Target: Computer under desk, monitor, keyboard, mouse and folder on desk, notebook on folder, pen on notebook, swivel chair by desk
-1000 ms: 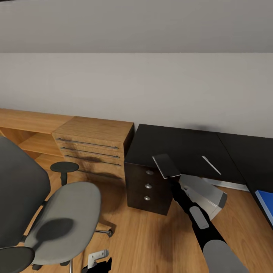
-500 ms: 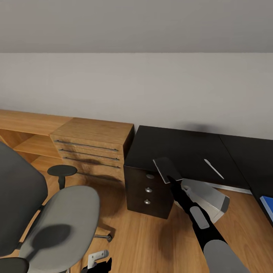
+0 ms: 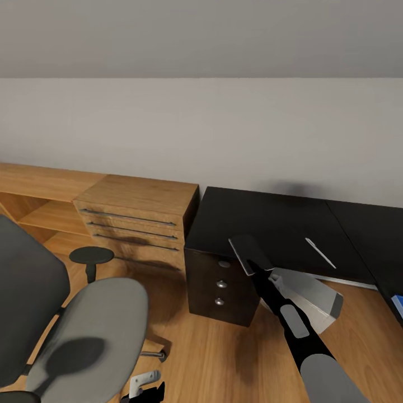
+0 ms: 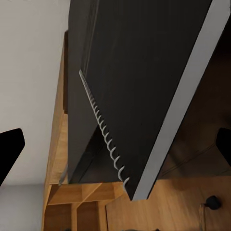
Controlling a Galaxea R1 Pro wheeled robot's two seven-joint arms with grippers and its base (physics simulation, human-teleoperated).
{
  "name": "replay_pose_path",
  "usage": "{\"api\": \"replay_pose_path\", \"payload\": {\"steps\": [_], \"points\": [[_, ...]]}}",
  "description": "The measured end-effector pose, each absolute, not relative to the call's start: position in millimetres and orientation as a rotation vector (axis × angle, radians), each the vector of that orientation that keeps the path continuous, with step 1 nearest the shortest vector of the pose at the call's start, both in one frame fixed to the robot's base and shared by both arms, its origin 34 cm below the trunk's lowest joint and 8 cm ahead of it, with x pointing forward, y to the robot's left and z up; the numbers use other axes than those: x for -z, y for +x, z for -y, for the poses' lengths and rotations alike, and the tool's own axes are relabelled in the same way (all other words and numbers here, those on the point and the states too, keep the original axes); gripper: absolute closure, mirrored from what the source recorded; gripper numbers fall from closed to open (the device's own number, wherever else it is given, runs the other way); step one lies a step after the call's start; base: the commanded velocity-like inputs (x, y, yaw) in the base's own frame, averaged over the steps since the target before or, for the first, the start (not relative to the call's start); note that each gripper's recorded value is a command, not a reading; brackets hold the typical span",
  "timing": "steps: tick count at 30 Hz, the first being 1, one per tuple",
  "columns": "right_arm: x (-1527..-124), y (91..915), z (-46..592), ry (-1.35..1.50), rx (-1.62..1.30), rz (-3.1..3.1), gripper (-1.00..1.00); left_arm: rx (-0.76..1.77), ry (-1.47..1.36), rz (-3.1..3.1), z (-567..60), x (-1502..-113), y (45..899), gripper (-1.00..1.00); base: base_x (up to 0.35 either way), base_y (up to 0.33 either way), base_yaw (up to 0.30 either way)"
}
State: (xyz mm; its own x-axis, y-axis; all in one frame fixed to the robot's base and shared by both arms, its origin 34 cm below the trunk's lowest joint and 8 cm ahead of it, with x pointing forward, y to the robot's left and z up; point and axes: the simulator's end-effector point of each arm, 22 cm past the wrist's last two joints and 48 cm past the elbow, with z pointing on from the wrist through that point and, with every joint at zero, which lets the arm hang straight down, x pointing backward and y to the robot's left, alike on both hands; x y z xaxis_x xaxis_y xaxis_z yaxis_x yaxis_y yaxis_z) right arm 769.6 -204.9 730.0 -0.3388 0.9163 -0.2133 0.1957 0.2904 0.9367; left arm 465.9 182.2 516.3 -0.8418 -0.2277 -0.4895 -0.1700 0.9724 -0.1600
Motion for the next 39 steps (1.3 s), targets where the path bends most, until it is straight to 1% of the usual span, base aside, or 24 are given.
{"api": "replay_pose_path", "payload": {"steps": [12, 25, 39], "points": [[-729, 770, 210, 1.026, -1.100, -1.731, -1.00, 0.149, -0.281, -2.594, -182, -516, 466, -1.00, 0.014, 0.007, 0.000], [-724, 768, 240, 1.132, -1.076, -1.666, -1.00, 0.149, -0.281, -2.595, -182, -516, 466, -1.00, 0.000, 0.000, 0.000], [-721, 767, 254, 1.245, -1.096, -1.598, -1.00, 0.149, -0.281, -2.594, -182, -516, 466, -1.00, 0.000, 0.000, 0.000]]}}
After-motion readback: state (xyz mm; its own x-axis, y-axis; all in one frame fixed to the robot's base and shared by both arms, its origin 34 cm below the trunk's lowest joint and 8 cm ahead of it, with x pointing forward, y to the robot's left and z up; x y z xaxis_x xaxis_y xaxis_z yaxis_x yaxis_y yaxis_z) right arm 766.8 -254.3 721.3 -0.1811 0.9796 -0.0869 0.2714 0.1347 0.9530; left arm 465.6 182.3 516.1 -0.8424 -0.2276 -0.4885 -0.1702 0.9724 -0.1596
